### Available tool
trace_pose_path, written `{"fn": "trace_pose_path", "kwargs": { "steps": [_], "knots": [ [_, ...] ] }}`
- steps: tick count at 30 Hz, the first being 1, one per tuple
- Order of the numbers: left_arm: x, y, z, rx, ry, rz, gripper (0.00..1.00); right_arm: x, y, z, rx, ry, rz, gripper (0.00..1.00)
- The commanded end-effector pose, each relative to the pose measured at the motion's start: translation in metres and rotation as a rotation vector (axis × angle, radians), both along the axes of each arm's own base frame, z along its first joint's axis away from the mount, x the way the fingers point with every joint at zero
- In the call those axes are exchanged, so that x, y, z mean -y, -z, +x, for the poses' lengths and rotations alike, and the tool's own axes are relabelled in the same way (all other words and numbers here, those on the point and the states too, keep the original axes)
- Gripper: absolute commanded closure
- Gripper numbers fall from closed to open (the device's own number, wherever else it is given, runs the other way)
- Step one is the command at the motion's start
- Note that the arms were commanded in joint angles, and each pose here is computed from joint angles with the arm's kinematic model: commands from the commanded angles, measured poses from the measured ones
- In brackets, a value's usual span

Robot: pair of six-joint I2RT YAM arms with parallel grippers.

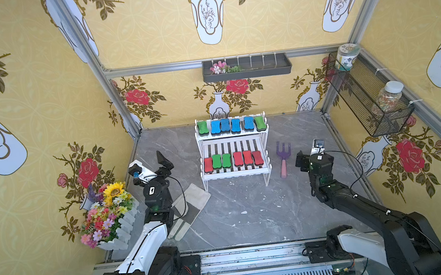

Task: Remove the whiteboard erasers from the shelf
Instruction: Pick up the whiteboard eraser from the shelf.

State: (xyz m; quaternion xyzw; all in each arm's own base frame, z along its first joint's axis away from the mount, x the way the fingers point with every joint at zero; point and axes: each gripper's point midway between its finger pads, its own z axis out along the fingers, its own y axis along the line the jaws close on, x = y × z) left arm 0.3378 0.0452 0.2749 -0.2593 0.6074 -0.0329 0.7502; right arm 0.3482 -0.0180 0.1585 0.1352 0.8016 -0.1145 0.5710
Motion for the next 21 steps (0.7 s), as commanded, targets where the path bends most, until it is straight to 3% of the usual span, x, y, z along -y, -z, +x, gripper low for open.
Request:
{"fn": "trace_pose_path", "kwargs": {
  "steps": [1, 3, 7, 11, 14, 21],
  "knots": [
    [0.002, 0.006, 0.013, -0.054, 0.033, -0.238, 0.00, 0.027, 0.013, -0.019, -0.021, 0.257, 0.165, 0.03],
    [0.001, 0.010, 0.025, -0.106, 0.030, -0.351, 0.01, 0.025, 0.023, -0.017, -0.092, 0.243, 0.258, 0.03],
    [0.036, -0.003, 0.051, -0.147, 0.238, -0.361, 0.01, 0.007, 0.035, -0.005, -0.163, 0.138, 0.349, 0.03],
    [0.056, -0.023, 0.060, -0.127, 0.354, -0.438, 0.01, -0.010, 0.047, -0.003, -0.268, 0.065, 0.406, 0.03],
    [0.070, -0.045, 0.070, -0.137, 0.436, -0.429, 0.01, -0.020, 0.051, -0.003, -0.313, 0.023, 0.429, 0.03],
    [0.097, -0.076, 0.082, -0.206, 0.571, -0.493, 0.01, -0.030, 0.009, 0.007, -0.329, -0.018, 0.431, 0.03]
  ]
}}
